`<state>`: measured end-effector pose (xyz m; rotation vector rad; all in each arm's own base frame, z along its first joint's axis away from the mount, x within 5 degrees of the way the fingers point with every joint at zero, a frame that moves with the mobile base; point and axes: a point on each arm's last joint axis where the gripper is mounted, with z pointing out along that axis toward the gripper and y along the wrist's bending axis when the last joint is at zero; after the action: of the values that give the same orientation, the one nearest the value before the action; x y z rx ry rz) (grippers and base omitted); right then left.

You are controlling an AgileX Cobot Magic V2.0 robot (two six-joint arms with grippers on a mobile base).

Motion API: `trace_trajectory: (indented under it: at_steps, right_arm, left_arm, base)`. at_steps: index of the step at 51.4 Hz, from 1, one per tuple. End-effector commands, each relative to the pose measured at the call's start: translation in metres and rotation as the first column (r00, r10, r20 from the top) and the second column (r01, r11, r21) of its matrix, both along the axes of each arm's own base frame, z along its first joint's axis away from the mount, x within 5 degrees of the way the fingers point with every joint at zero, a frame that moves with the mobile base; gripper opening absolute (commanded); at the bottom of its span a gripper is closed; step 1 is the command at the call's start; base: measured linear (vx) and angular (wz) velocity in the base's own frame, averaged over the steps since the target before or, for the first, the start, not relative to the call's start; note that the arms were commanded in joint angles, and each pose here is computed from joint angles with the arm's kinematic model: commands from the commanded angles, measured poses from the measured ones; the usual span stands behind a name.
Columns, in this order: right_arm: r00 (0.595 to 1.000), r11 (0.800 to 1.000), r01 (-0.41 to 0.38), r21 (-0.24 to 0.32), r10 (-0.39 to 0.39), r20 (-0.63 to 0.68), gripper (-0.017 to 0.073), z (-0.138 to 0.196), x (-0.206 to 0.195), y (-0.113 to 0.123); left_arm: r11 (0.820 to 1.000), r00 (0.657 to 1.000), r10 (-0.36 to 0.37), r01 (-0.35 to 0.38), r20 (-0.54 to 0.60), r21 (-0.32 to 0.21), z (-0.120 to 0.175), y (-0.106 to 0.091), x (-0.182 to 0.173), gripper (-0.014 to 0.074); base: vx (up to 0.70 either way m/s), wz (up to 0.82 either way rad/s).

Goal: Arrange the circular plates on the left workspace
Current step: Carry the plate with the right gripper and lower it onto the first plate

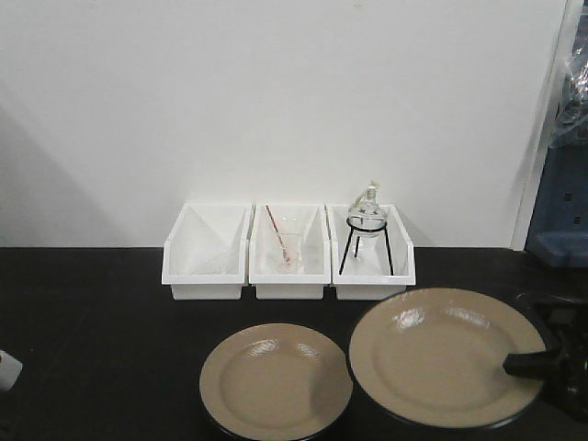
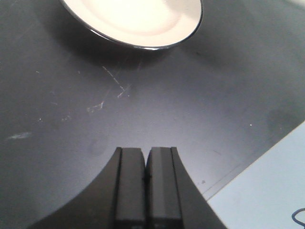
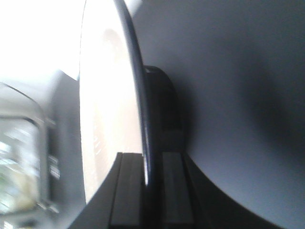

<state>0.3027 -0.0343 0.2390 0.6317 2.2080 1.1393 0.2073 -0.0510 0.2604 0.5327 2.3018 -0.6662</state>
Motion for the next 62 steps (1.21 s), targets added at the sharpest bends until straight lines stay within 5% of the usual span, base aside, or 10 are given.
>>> trace_trajectory:
  at_steps: [1, 9, 28, 54, 59, 60, 62]
  right_arm:
    - [0.988, 0.99, 0.018, 0.143, -0.039, 0.147, -0.0006, 0.033, 0.009, 0.02]
    - [0.989, 0.978, 0.01, 0.206, -0.039, 0.139, -0.0005, 0.021, 0.025, 0.053]
    - [0.984, 0.983, -0.135, 0.127, 0.118, 0.132, -0.0005, 0.0, 0.074, 0.127]
    - [0.979, 0.972, -0.192, 0.133, 0.18, 0.092, 0.0005, -0.037, 0.115, 0.159]
    - [0.975, 0.972, -0.21, 0.104, 0.2, 0.096, 0.0034, -0.044, 0.115, 0.159]
    - [0.959, 0.965, -0.26, 0.029, 0.254, 0.128, 0.0094, -0.046, 0.113, 0.159]
    - [0.95, 0.96, -0.281, 0.001, 0.278, 0.143, 0.0125, -0.046, 0.113, 0.16]
  left_arm:
    - [0.999, 0.998, 0.027, -0.025, 0.055, -0.043, 0.014, -0.002, 0.002, 0.0]
    - [0.999, 0.998, 0.029, -0.027, 0.057, -0.042, 0.014, -0.002, 0.002, 0.0]
    - [0.999, 0.998, 0.032, -0.029, 0.058, -0.04, 0.014, -0.001, 0.003, 0.0]
    - [0.999, 0.998, 0.033, -0.03, 0.056, -0.042, 0.014, -0.001, 0.002, 0.0]
    - [0.999, 0.998, 0.033, -0.03, 0.056, -0.042, 0.014, -0.001, 0.002, 0.0]
    - [0.999, 0.998, 0.031, -0.029, 0.054, -0.043, 0.014, -0.002, 0.002, 0.0]
    - [0.999, 0.998, 0.031, -0.029, 0.054, -0.043, 0.014, -0.002, 0.002, 0.0]
  base:
    - [0.0, 0.0]
    - [0.0, 0.0]
    - [0.0, 0.0]
    - [0.0, 0.0]
    - [0.0, 0.0]
    - [0.0, 0.0]
    - [0.0, 0.0]
